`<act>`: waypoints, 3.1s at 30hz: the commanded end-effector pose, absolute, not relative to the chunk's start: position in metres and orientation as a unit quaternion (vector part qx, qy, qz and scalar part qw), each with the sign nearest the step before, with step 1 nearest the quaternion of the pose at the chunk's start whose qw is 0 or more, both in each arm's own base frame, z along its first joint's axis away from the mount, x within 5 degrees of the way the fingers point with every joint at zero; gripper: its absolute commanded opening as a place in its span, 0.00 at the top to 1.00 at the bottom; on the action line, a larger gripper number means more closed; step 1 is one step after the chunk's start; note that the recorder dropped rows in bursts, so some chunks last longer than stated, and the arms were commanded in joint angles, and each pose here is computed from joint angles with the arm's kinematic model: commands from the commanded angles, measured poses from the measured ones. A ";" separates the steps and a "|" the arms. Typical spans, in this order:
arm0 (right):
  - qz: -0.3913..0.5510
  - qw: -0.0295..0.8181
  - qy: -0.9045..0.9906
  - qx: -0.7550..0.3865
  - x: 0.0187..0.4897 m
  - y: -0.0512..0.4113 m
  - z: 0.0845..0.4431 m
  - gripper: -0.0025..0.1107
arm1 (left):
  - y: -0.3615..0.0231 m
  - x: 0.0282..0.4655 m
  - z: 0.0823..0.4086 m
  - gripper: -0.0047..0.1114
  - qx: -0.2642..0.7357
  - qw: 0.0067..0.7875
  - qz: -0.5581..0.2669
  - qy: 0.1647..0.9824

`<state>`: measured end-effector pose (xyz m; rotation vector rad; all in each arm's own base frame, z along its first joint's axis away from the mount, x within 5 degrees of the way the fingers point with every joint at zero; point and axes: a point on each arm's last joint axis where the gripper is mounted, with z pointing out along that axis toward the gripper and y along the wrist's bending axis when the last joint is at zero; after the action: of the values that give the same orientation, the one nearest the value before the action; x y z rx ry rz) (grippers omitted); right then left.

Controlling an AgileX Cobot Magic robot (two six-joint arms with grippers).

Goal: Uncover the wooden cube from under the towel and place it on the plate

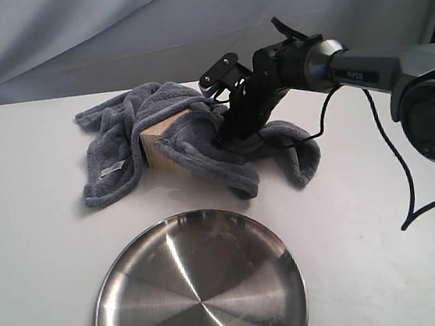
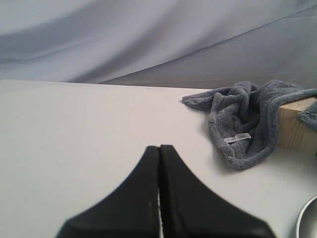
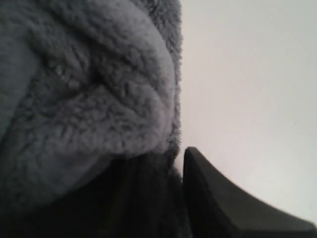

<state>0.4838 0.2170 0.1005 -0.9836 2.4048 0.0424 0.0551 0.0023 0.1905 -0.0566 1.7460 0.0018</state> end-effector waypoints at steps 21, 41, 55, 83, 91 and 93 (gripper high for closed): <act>0.005 0.339 0.854 -0.396 0.468 0.226 0.202 0.16 | 0.002 0.055 0.189 0.96 -0.026 0.643 -0.001 0.766; -0.035 0.450 0.703 -0.550 0.447 0.307 0.193 0.16 | 0.002 0.055 0.189 0.96 -0.026 0.643 -0.001 0.766; -0.069 0.413 0.686 -0.595 0.444 0.305 0.186 0.16 | 0.002 0.055 0.189 0.96 -0.026 0.643 -0.001 0.766; -0.097 0.422 0.643 -0.631 0.450 0.313 0.151 0.80 | 0.002 0.055 0.189 0.96 -0.027 0.643 -0.002 0.766; -0.093 0.408 0.654 -0.630 0.448 0.312 0.150 0.98 | 0.002 0.055 0.189 0.96 -0.027 0.643 -0.002 0.766; -0.089 0.413 0.659 -0.622 0.448 0.312 0.155 0.98 | 0.002 0.055 0.189 0.96 -0.027 0.643 -0.002 0.766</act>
<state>0.4501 0.3129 0.1520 -1.5681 1.6268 -0.2314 0.0551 0.0023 0.1905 -0.0566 1.7460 0.0018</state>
